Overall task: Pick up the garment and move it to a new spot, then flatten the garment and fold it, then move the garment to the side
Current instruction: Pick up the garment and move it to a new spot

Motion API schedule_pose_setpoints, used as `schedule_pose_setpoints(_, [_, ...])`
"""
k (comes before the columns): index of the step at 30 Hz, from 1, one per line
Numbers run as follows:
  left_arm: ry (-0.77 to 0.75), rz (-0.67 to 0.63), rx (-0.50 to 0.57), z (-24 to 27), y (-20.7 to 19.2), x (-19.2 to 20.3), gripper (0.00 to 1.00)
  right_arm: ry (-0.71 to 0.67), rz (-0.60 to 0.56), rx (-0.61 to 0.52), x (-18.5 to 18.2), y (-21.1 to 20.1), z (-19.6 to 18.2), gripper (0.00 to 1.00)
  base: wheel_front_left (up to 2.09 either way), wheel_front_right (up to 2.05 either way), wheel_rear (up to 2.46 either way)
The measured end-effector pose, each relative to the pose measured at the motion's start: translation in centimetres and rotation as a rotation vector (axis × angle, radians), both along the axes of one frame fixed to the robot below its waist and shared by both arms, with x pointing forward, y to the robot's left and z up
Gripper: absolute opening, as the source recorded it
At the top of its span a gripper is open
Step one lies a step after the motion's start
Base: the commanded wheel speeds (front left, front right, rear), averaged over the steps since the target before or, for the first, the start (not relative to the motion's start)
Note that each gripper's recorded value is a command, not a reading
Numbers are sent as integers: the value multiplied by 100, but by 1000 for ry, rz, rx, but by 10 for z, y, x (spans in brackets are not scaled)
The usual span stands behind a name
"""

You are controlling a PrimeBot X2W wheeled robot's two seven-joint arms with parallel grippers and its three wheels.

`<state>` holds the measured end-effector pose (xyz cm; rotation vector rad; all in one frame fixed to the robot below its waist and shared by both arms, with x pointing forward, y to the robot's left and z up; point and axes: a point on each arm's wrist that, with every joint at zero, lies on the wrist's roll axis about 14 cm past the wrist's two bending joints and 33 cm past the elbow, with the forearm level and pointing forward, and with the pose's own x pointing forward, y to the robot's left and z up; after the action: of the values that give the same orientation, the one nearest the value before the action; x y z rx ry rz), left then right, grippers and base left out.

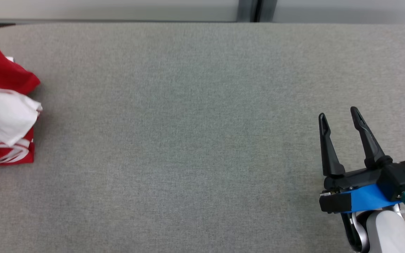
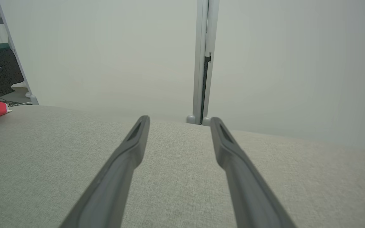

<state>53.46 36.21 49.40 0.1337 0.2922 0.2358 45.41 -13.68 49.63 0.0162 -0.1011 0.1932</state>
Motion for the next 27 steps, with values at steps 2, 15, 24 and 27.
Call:
schedule_pose_setpoints(2, [-98,-42,24,30,-10,9,0,-13,-7,6,-6,-3,7,100,0,0,0])
schedule_pose_setpoints(15, [-635,-455,114,217,-163,43,0,-45,-133,55,-51,-47,30,100,0,0,0])
schedule_pose_setpoints(24, [-792,-778,8,267,-308,25,0,-68,-244,92,-78,-84,41,100,0,0,0])
schedule_pose_setpoints(27, [-765,-867,-41,252,-347,18,0,-79,-257,95,-83,-88,45,100,0,0,0])
